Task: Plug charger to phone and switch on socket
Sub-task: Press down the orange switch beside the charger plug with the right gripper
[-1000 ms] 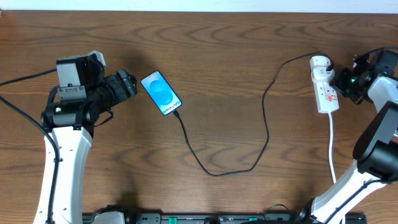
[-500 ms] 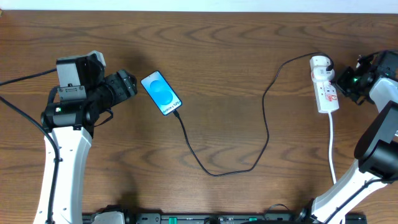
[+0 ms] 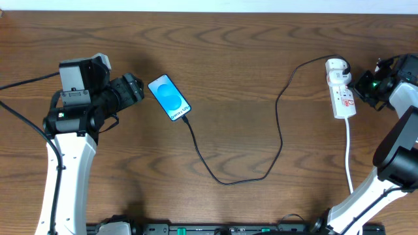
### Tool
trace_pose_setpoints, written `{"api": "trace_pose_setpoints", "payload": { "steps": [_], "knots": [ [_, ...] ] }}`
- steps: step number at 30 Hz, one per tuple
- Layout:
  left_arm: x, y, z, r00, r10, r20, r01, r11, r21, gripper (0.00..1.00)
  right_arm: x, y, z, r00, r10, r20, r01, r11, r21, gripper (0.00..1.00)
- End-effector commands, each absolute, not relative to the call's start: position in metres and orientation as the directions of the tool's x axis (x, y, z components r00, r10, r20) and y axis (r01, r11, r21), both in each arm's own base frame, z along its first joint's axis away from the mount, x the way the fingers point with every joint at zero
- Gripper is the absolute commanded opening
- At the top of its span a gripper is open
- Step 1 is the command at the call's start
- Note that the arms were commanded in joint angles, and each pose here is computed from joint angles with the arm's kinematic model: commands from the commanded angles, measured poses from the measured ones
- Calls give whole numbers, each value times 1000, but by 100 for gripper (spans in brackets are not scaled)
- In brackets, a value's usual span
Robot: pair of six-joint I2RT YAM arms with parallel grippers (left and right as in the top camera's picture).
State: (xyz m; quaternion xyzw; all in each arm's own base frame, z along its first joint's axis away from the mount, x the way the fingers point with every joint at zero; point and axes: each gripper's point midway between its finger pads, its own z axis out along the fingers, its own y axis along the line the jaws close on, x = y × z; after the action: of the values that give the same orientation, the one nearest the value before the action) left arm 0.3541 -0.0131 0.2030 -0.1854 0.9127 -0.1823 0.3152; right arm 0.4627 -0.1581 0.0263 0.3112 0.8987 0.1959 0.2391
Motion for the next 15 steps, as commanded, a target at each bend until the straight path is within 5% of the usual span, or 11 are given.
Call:
{"api": "trace_pose_setpoints", "payload": {
  "steps": [1, 15],
  "knots": [
    [355, -10, 205, -730, -441, -521, -217, 874, -435, 82, 452, -145, -7, -719, 654, -234, 506, 724, 470, 1],
    [355, -10, 205, -730, -441, -521, -217, 874, -435, 82, 450, -149, -11, -722, 646, -246, 517, 741, 428, 1]
  ]
}}
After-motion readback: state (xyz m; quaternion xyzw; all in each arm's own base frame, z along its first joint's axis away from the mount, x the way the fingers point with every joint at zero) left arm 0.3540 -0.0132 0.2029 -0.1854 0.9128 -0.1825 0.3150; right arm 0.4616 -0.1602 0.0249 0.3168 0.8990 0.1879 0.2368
